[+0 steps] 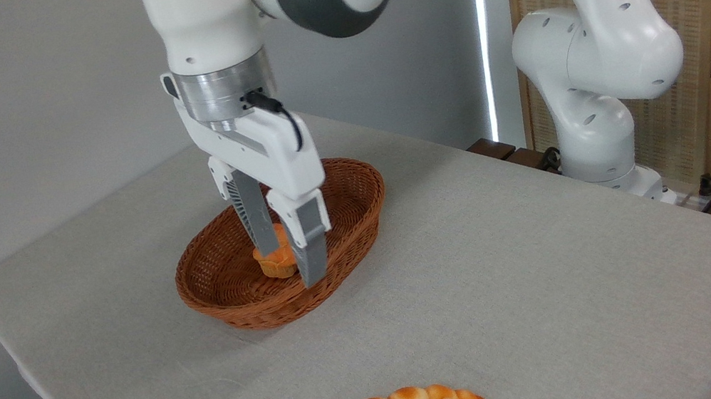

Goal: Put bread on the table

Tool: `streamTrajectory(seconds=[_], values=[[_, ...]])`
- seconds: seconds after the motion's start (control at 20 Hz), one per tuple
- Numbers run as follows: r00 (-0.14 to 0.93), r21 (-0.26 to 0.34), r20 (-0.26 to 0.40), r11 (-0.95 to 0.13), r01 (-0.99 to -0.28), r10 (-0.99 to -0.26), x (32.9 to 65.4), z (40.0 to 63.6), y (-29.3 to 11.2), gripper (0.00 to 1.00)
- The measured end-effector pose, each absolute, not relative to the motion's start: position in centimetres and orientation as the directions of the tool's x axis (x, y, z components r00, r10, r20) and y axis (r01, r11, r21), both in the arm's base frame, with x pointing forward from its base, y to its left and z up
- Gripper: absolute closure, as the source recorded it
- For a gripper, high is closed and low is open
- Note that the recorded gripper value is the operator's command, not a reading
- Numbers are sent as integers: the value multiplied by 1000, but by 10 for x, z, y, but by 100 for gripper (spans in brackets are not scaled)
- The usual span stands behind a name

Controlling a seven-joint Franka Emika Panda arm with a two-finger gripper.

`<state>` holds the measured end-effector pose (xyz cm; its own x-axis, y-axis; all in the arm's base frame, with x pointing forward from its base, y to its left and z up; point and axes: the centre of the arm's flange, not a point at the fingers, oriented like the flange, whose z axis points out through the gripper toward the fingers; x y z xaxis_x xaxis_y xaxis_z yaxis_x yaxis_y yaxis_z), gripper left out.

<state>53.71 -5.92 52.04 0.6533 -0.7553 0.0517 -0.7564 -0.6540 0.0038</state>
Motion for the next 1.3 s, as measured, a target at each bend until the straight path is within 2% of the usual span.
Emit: streamTrajectory(seconds=[0.15, 0.4, 0.75, 1.1, 1.3], values=[[618, 13, 37, -618, -786, -785, 535, 511, -89, 0], [658, 24, 20, -658, -753, -753, 527, 503, -125, 0], [586, 36, -6, -586, -810, -810, 501, 483, -180, 0], [554, 40, 30, -553, -832, -832, 479, 463, -205, 0], [547, 48, 22, -546, -837, -837, 474, 454, -209, 0]])
